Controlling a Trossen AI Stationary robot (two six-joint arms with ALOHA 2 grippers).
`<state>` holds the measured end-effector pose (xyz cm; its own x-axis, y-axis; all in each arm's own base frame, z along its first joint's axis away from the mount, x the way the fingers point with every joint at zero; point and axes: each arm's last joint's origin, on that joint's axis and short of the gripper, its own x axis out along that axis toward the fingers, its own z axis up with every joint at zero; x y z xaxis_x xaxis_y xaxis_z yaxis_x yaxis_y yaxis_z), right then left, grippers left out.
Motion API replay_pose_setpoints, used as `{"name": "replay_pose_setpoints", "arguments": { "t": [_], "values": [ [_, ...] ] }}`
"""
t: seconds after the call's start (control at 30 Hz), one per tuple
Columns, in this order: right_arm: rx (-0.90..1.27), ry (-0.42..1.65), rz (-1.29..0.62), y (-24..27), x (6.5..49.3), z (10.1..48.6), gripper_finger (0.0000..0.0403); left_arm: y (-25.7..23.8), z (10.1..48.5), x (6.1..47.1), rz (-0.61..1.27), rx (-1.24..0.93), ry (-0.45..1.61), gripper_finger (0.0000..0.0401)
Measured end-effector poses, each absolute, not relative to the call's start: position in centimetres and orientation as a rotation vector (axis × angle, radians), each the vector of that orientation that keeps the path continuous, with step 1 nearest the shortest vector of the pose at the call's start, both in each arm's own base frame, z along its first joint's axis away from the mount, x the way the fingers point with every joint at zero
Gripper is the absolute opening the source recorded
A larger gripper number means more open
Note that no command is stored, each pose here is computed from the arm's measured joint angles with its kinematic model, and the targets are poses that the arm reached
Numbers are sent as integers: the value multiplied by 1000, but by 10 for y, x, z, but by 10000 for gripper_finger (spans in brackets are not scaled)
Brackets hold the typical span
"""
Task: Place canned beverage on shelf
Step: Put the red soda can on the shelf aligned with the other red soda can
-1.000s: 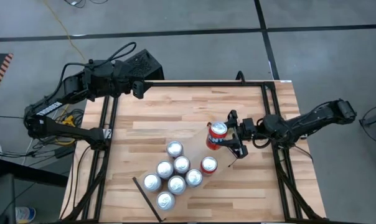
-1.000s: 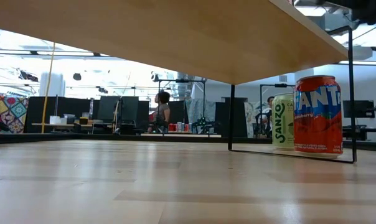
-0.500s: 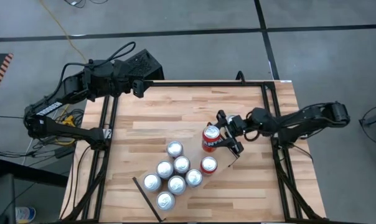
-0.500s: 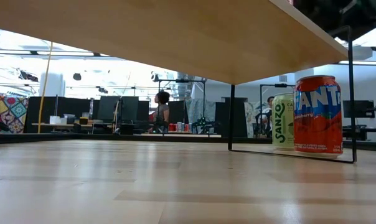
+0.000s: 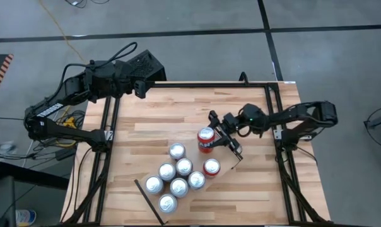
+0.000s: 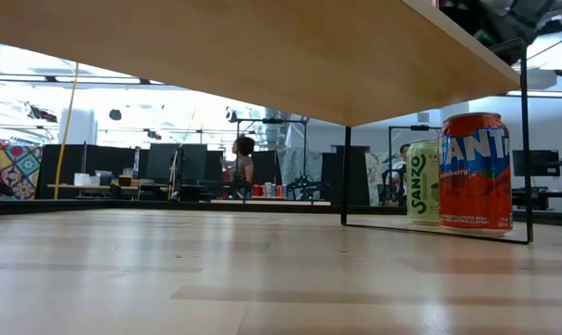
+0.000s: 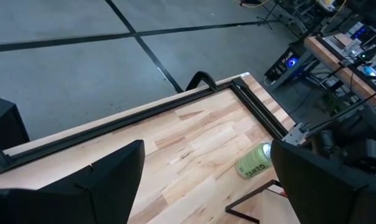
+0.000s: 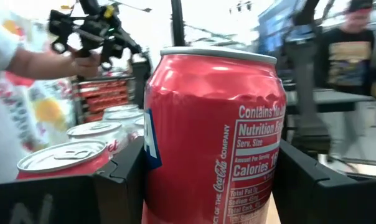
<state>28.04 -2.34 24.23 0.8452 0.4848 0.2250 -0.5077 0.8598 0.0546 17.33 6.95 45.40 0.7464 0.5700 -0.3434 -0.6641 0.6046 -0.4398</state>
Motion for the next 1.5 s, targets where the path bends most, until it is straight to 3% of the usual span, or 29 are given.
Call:
{"name": "replay_pose_setpoints", "arguments": {
  "t": [0.33,0.83,1.2,1.5],
  "values": [
    [137,-141,628,-28,313,231,240,69,454,173,717,-572,179,332],
    [79,-106,636,-30,317,219,241,70,454,173,720,-564,180,332],
    [63,-53,607,-30,319,213,299,70,454,173,721,-564,180,332],
    [105,-36,616,-31,319,213,305,70,454,173,723,-563,183,332]
  ]
}}
